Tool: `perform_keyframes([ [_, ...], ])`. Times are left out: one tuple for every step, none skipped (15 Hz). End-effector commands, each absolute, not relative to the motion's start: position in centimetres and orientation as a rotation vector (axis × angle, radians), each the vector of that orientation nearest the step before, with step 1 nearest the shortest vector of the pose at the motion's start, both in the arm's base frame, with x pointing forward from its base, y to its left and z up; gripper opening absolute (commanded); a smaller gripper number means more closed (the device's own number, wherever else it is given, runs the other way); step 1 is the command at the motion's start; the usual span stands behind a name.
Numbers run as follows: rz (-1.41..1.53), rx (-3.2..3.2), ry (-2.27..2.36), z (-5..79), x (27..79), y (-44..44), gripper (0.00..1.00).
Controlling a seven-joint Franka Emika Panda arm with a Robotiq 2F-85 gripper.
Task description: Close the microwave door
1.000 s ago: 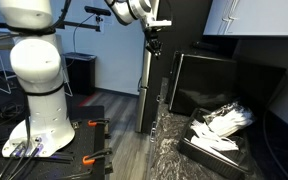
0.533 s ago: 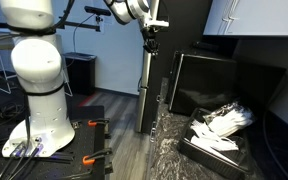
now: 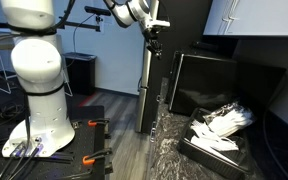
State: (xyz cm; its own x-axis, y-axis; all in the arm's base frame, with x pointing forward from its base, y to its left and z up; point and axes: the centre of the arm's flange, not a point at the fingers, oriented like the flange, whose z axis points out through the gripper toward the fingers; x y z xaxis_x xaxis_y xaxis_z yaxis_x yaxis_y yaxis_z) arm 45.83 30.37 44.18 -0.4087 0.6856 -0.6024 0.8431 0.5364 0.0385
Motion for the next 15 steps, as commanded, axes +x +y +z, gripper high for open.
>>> perform_keyframes([
  [-0.405, 1.074, 2.179, 43.9, 47.5, 29.8, 0.00],
  [-0.415, 1.027, 2.158, 43.6, 48.0, 29.6, 0.00],
  [-0.422, 0.987, 2.145, 43.4, 48.4, 29.4, 0.00],
  [-0.428, 0.949, 2.130, 43.3, 48.7, 29.3, 0.00],
  [-0.429, 0.927, 2.109, 43.1, 49.2, 29.3, 0.00],
  [-0.429, 0.903, 2.093, 43.0, 49.5, 29.3, 0.00],
  [-0.428, 0.879, 2.083, 43.0, 49.8, 29.3, 0.00],
  [-0.429, 0.859, 2.068, 42.9, 50.2, 29.3, 0.00],
  [-0.429, 0.842, 2.056, 42.9, 50.3, 29.2, 0.00],
  [-0.436, 0.833, 2.047, 42.9, 50.4, 29.1, 0.00],
  [-0.443, 0.824, 2.043, 42.9, 50.4, 29.0, 0.00],
  [-0.450, 0.816, 2.038, 42.9, 50.3, 29.0, 0.00],
  [-0.459, 0.810, 2.032, 43.0, 50.2, 28.8, 0.00],
  [-0.475, 0.804, 2.026, 43.0, 50.1, 28.5, 0.00],
  [-0.484, 0.802, 2.022, 43.1, 50.1, 28.3, 0.00],
])
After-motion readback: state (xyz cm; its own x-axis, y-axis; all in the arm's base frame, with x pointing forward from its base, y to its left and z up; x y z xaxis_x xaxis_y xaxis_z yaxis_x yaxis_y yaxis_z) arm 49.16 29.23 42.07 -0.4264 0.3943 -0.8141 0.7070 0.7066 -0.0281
